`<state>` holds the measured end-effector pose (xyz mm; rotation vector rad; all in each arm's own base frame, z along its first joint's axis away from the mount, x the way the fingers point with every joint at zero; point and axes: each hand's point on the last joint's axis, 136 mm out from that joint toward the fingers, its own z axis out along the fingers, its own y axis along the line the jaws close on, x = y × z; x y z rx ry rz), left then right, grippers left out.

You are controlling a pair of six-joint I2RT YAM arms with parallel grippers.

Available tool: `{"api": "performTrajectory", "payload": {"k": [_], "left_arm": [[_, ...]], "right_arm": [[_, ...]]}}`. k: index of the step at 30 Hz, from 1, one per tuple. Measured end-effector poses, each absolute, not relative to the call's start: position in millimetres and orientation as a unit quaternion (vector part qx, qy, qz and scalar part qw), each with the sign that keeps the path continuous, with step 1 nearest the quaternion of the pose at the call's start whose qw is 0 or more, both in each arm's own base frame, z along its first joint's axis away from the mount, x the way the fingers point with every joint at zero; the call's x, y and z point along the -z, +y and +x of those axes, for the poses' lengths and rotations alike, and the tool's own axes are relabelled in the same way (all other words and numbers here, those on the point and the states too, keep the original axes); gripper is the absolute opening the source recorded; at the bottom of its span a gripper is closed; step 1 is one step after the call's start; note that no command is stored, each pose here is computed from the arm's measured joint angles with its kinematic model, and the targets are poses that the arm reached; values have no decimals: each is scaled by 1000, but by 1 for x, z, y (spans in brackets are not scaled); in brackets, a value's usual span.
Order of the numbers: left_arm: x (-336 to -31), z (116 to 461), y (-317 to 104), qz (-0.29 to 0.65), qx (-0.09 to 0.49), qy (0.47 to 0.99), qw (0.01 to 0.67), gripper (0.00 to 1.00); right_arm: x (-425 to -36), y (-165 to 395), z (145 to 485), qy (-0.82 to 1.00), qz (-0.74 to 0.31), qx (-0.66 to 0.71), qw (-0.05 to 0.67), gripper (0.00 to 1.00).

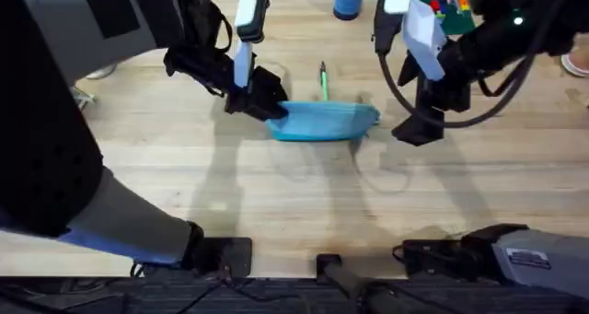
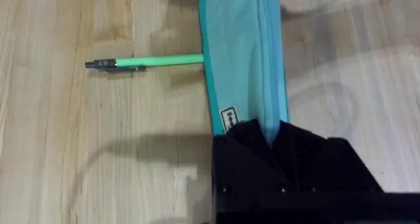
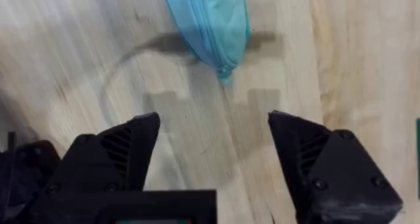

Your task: Unzip the bag, pick up the pens from the table one at a time and place them inside, then zip the bag closed.

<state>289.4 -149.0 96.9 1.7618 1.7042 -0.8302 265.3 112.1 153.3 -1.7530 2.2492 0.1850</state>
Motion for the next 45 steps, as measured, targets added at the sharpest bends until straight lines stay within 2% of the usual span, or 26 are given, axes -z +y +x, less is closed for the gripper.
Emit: {"api": "performTrajectory", "payload": {"k": [18, 34, 37, 40, 41, 45], "left_arm": [[-97, 289, -149, 655, 309, 634, 273, 42], [-97, 289, -149, 655, 309, 633, 273, 42], [-97, 289, -149, 655, 309, 634, 273, 42], [-97, 289, -149, 655, 309, 633, 273, 42], [-97, 289, -149, 655, 309, 633, 273, 42], [-97, 289, -149, 655, 309, 633, 273, 42]], "right_arm": [[-84, 121, 276, 766, -629, -120, 53, 996], [-75, 124, 285, 761, -635, -118, 61, 977], [-75, 124, 285, 760, -636, -118, 61, 882], [-75, 123, 285, 759, -637, -118, 60, 693], [-75, 123, 284, 760, -636, -119, 59, 596], [-75, 123, 283, 760, -636, -120, 56, 87]]}}
